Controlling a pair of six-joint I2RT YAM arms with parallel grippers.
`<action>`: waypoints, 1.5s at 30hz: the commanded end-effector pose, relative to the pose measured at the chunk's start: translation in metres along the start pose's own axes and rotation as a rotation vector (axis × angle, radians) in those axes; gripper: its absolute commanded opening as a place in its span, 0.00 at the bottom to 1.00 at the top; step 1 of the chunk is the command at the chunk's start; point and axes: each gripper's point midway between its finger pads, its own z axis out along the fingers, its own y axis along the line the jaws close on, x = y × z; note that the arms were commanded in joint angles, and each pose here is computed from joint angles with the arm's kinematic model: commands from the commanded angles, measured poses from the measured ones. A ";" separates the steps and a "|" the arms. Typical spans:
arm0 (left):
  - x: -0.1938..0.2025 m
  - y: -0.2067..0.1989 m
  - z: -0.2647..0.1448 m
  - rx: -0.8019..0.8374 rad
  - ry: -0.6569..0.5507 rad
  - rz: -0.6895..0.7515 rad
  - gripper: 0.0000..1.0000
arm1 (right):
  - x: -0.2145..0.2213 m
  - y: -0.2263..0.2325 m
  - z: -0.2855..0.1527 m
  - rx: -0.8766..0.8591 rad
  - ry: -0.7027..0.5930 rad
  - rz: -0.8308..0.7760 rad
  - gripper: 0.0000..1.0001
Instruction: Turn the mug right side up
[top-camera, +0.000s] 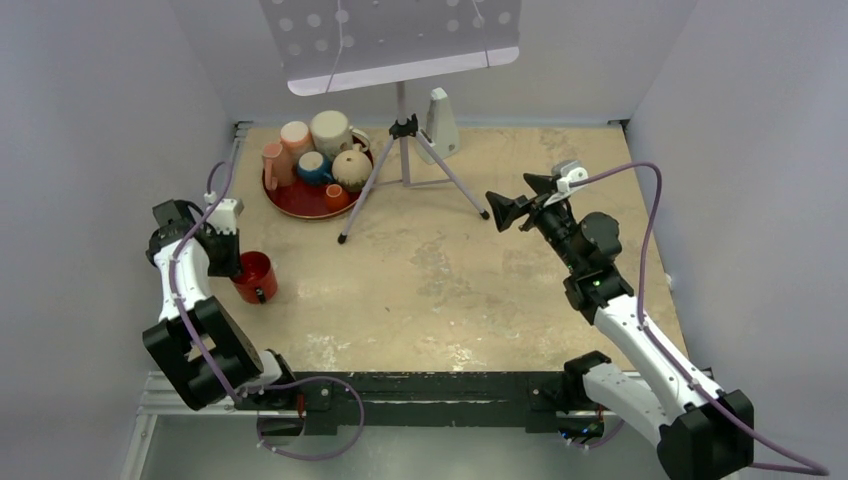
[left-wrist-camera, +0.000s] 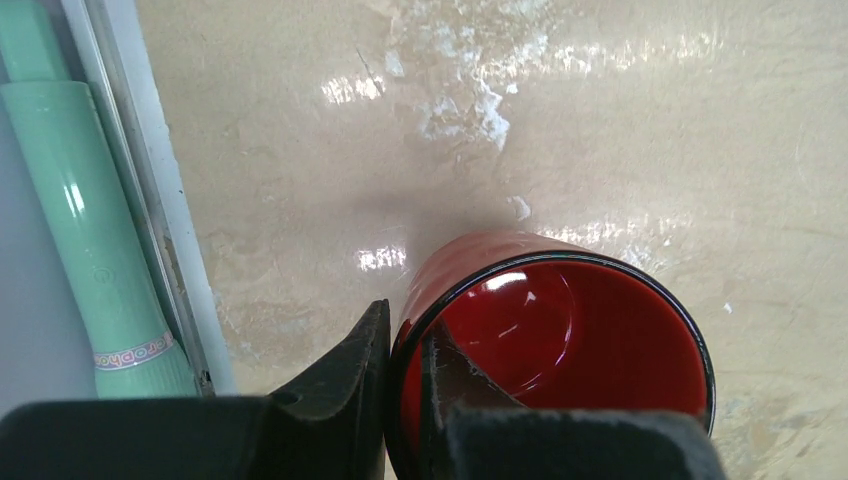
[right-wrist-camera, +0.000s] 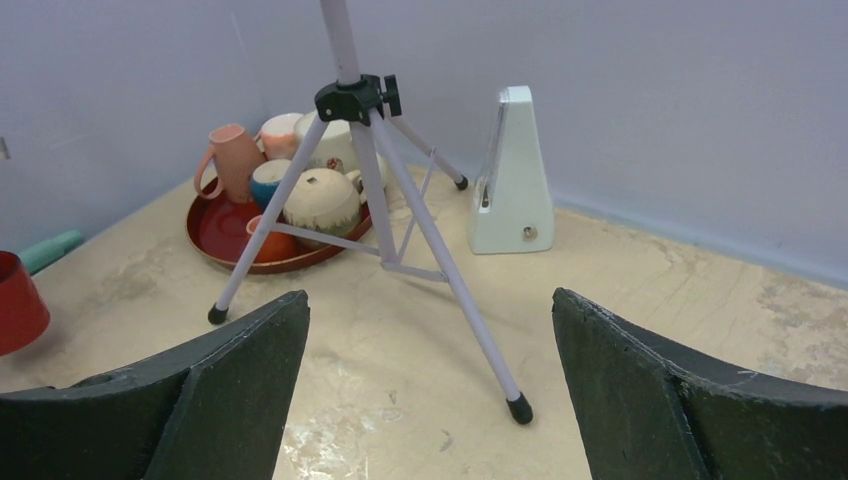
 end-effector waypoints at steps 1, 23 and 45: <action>-0.007 -0.004 -0.001 0.047 -0.141 0.143 0.00 | -0.022 0.009 0.009 -0.054 -0.058 -0.050 0.95; 0.000 -0.012 -0.031 0.117 -0.062 0.348 1.00 | -0.021 0.006 0.018 -0.050 -0.055 -0.055 0.96; -0.248 0.033 0.112 -0.066 -0.210 0.292 0.80 | -0.018 -0.002 0.017 0.010 -0.036 0.002 0.96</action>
